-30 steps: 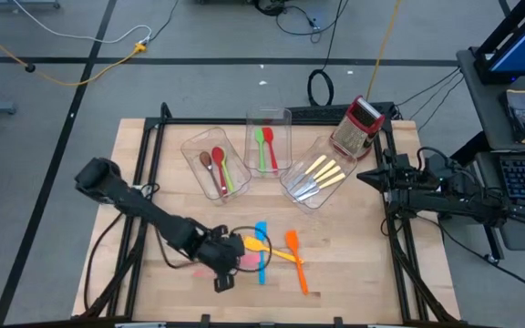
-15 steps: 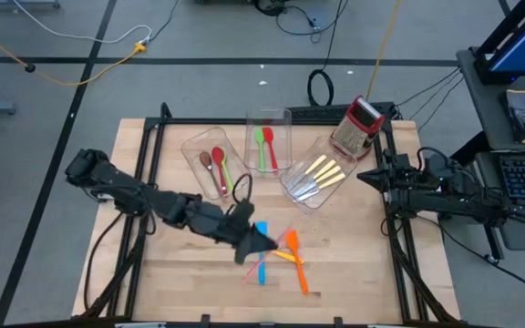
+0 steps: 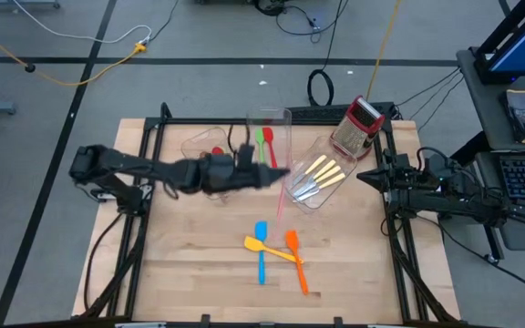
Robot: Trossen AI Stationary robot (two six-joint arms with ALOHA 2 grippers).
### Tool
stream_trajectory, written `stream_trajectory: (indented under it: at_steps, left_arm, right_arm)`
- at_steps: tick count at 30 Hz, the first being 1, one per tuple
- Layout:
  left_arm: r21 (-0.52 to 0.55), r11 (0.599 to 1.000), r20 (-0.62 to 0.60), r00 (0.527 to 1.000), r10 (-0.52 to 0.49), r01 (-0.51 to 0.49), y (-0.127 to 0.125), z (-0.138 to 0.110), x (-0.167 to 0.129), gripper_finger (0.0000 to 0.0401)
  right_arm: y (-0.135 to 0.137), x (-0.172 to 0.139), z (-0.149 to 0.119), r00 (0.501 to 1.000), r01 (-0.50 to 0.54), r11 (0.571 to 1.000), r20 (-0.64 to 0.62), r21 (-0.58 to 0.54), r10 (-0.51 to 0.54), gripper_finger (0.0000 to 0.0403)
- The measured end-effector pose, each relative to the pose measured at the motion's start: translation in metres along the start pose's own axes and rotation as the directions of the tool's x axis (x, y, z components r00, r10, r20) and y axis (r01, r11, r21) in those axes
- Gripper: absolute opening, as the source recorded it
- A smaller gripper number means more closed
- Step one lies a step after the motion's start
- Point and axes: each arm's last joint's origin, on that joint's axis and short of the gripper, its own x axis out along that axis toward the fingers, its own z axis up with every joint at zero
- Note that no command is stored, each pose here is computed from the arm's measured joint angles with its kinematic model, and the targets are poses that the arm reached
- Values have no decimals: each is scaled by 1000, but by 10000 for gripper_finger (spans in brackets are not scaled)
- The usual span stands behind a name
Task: Pick & Place Kitchen Items
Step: Put the pink spatula into the middle transparent bin
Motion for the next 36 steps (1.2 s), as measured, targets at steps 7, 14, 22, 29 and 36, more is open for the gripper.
stream_trajectory:
  at_steps: [7,14,22,29,36]
  left_arm:
    - [73,989,185,976,112,-127,31,61,13,9]
    - [58,961,304,922,241,-270,61,110,12,9]
    - [85,901,407,840,358,-425,81,137,6,9]
    - [151,851,457,799,392,-503,84,141,5,9]
    - [155,820,456,776,435,-551,98,136,15,9]
  right_arm:
    - [0,0,0,1000,1,1000,0,0,-1,0]
    - [0,0,0,1000,2,1000,0,2,-2,0]
    - [0,0,0,1000,3,1000,0,8,-3,0]
    - [0,0,0,1000,2,1000,0,23,-2,0]
    - [0,0,0,1000,3,999,0,45,-3,0]
